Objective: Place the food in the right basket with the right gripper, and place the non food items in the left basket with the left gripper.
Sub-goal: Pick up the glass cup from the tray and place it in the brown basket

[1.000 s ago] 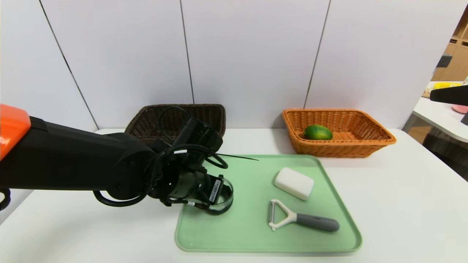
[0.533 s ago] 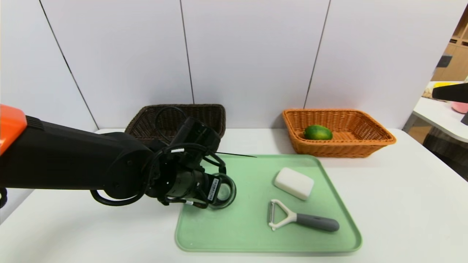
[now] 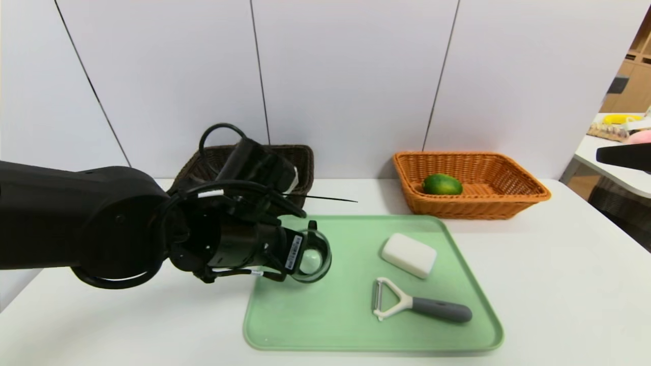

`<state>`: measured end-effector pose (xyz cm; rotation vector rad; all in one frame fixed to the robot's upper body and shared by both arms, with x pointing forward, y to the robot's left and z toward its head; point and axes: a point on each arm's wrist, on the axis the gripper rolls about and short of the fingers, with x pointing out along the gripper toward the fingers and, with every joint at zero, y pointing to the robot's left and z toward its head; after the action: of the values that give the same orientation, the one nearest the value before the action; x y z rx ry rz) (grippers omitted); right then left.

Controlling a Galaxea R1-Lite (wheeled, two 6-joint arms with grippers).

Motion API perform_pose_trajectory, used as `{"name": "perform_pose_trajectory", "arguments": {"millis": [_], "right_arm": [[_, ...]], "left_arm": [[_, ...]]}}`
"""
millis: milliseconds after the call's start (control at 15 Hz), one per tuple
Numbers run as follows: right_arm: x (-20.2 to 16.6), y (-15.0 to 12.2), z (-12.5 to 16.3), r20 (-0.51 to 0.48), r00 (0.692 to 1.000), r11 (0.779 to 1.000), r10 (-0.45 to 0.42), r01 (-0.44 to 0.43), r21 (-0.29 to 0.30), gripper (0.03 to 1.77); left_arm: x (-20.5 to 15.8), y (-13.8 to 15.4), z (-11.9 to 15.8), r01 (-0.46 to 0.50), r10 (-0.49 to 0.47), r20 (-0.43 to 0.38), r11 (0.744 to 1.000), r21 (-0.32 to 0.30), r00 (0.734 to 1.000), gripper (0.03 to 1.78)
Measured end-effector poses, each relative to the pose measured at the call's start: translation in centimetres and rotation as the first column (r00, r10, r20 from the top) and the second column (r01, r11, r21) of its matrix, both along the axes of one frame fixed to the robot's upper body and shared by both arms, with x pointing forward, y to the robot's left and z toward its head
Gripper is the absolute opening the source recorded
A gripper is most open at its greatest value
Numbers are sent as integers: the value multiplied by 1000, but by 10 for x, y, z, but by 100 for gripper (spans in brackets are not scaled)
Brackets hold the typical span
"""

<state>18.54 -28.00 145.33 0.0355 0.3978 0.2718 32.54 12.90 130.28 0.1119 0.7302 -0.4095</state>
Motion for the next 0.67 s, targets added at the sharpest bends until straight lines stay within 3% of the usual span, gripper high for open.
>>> {"name": "perform_pose_trajectory", "arguments": {"millis": [467, 667], "right_arm": [[-2, -2, -5, -13, 1000, 1000, -11, 11, -3, 169], [-2, -3, -6, -16, 1000, 1000, -18, 18, 6, 169]], "left_arm": [[-21, 16, 49, 15, -9, 94, 998, -63, 996, 9], [-14, 26, 83, 6, 12, 197, 996, -90, 980, 9]]}}
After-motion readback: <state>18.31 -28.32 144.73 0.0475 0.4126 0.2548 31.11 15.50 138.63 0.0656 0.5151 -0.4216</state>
